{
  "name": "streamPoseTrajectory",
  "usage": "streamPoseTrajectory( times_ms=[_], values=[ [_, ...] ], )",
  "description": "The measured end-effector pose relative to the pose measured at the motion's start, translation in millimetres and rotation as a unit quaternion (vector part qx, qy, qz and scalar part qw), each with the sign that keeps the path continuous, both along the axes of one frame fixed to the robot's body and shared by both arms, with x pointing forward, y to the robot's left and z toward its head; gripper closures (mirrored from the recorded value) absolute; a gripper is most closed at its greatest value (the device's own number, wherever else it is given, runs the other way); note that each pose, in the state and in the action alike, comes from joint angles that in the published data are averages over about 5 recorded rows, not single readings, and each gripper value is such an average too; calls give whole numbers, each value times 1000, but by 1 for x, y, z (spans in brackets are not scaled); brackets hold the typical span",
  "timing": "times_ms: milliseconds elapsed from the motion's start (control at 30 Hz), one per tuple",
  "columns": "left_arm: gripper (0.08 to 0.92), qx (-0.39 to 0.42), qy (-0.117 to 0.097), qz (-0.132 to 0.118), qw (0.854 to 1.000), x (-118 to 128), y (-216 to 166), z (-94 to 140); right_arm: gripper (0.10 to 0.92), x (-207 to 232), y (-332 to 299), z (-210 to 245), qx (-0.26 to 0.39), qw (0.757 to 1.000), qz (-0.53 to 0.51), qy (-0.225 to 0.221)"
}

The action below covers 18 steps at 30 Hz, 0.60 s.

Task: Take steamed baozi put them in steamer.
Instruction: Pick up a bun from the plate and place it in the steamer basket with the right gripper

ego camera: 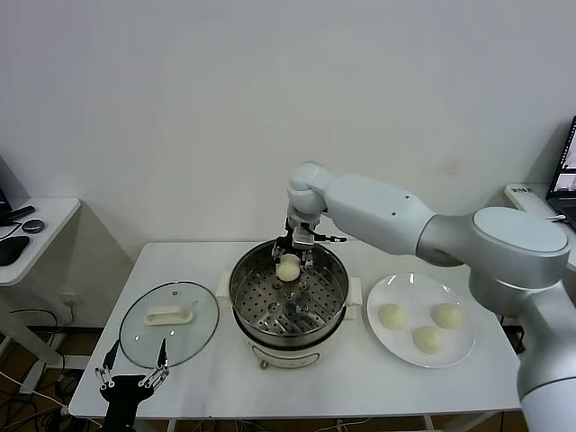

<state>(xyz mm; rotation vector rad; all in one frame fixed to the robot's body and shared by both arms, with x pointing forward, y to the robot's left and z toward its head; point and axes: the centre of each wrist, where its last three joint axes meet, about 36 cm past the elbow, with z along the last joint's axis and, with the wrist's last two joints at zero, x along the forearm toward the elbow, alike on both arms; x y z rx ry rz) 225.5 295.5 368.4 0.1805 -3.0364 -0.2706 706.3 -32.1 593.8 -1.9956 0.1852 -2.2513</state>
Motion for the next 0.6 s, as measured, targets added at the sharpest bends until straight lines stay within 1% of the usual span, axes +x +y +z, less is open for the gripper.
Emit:
streamPoseTrajectory(
  times_ms=[67, 233, 333, 500, 600],
  values=[
    [177, 0, 0, 0, 1000, 0, 0, 0, 413, 1, -1, 0, 1, 1000, 2, -2],
    [177, 1, 0, 1, 1000, -1, 0, 0, 273, 3, -5, 2, 4, 1000, 0, -1],
    [177, 1, -1, 1, 1000, -1, 0, 1, 216, 2, -9, 9, 10, 1000, -6, 2],
    [177, -1, -4, 1, 1000, 0, 0, 3, 200, -7, -22, 31, 31, 999, -33, 10],
    [177, -2, -7, -1, 1000, 1, 0, 5, 200, -16, -40, 49, 48, 996, -76, 16]
  ],
)
